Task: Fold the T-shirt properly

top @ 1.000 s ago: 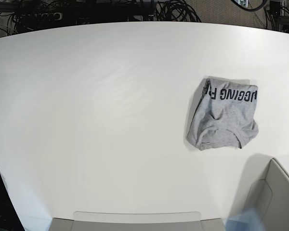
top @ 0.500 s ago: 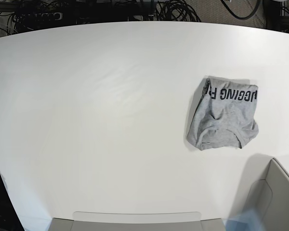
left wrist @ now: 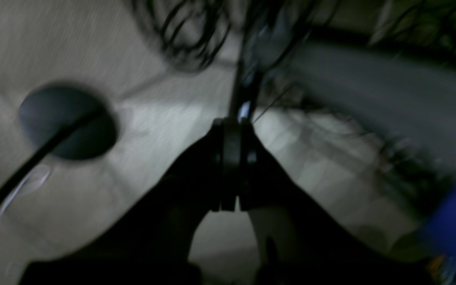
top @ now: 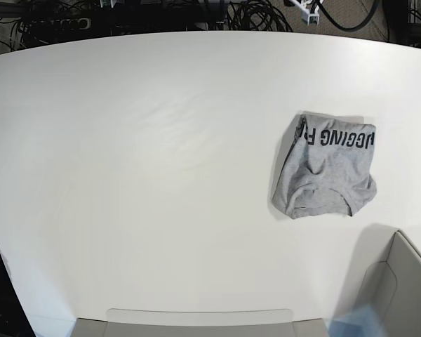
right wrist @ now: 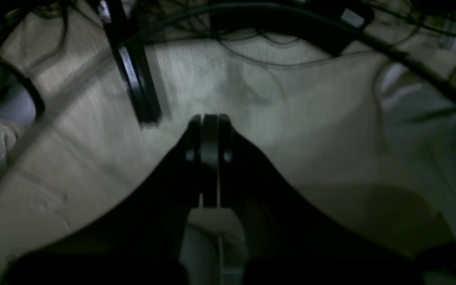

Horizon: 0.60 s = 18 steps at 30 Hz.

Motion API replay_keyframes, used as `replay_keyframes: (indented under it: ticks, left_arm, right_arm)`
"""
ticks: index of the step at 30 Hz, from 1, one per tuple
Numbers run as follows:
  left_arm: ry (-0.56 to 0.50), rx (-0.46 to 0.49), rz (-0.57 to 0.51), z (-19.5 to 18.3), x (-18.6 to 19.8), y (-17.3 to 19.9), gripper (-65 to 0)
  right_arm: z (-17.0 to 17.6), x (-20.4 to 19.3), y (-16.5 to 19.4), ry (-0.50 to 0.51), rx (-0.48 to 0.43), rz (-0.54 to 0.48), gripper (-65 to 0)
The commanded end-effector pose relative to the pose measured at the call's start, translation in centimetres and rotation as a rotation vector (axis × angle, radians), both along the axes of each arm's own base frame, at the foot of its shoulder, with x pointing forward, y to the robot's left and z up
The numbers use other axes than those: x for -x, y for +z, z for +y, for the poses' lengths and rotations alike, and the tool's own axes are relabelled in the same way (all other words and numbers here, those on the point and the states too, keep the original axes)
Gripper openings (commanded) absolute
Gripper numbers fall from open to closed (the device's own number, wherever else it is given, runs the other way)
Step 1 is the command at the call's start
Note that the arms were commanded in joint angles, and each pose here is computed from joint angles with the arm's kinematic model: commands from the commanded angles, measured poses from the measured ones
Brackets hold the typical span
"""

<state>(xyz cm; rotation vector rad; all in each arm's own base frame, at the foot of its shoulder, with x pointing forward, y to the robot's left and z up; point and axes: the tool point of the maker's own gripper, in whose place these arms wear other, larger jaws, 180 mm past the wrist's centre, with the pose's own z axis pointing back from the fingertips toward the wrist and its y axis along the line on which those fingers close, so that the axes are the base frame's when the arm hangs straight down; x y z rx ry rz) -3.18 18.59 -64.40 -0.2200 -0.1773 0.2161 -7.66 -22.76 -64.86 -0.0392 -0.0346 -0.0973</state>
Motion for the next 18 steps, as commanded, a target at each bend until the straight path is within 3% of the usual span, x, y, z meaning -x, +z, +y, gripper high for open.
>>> replay_keyframes:
  ticks: [1,4,10,18]
  left_arm:
    - [-0.002,0.009,0.006,-0.4,0.4,0.0,-65.0]
    - [0.003,0.041,-0.003,-2.4,-0.2,-0.2,-63.2]
    - [0.004,0.043,-0.016,-2.6,-0.6,-0.2,-57.0]
    - [-0.004,0.002,-0.026,0.1,-1.6,0.0,-56.8]
  right_arm:
    - [-1.1,-2.5,0.1,0.006,0.021,-0.083,-65.0]
    - [-2.2,-6.2,0.4,0.014,0.041,-0.182,-65.0]
    - [-2.8,-7.6,0.5,0.016,0.052,-0.202,-65.0]
    - [-2.1,-7.7,0.3,0.012,0.042,-0.204,-65.0]
